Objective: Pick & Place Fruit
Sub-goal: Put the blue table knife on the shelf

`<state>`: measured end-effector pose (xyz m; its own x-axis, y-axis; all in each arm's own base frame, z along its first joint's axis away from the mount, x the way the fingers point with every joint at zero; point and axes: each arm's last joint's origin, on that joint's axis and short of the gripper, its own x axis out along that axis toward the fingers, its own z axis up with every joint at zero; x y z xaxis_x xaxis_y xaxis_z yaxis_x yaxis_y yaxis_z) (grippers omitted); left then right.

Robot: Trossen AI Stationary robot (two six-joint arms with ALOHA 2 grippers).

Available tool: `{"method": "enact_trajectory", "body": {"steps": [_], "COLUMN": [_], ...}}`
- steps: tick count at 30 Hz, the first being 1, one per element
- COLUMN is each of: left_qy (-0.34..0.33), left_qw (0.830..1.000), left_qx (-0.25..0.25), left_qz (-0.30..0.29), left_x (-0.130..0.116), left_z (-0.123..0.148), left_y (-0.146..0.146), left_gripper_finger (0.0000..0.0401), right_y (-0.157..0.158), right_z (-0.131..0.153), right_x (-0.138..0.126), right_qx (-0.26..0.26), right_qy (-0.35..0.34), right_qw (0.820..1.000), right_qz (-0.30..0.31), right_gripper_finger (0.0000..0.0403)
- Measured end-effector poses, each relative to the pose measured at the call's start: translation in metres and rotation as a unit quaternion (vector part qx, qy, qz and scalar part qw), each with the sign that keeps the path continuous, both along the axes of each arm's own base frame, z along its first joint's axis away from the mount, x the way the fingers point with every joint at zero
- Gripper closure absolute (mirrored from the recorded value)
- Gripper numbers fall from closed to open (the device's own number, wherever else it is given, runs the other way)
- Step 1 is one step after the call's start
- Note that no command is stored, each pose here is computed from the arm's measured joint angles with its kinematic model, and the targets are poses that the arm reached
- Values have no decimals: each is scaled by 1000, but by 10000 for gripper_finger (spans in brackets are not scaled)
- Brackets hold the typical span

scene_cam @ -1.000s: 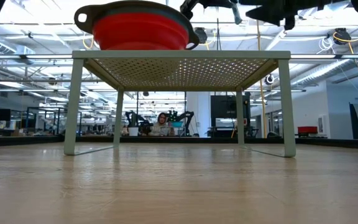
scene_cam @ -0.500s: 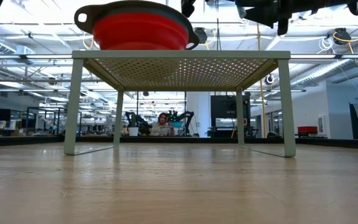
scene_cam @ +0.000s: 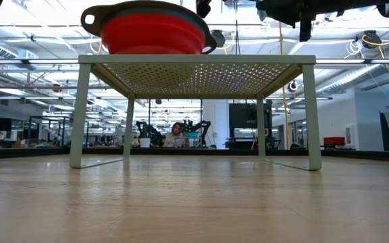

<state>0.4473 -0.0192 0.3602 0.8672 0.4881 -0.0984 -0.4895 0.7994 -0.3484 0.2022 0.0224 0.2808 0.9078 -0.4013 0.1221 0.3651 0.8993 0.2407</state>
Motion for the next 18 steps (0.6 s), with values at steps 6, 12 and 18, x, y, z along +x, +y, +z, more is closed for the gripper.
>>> {"method": "enact_trajectory", "body": {"steps": [6, 12, 18], "left_qy": [1, 6, 16], "left_qw": [1000, 1000, 999], "left_qx": [-1, 4, 15], "left_qz": [1, -4, -28], "left_x": [0, 0, 0], "left_z": [0, -1, -1], "left_y": [0, 0, -3], "left_gripper_finger": [387, 386, 366], "right_y": [0, 0, 1], "right_z": [0, -2, -1], "right_x": [0, 0, 1], "right_qx": [10, 26, 37], "right_qy": [-4, -4, -10], "right_qw": [1000, 1000, 999], "right_qz": [2, 7, 24], "right_gripper_finger": [371, 371, 376]}}
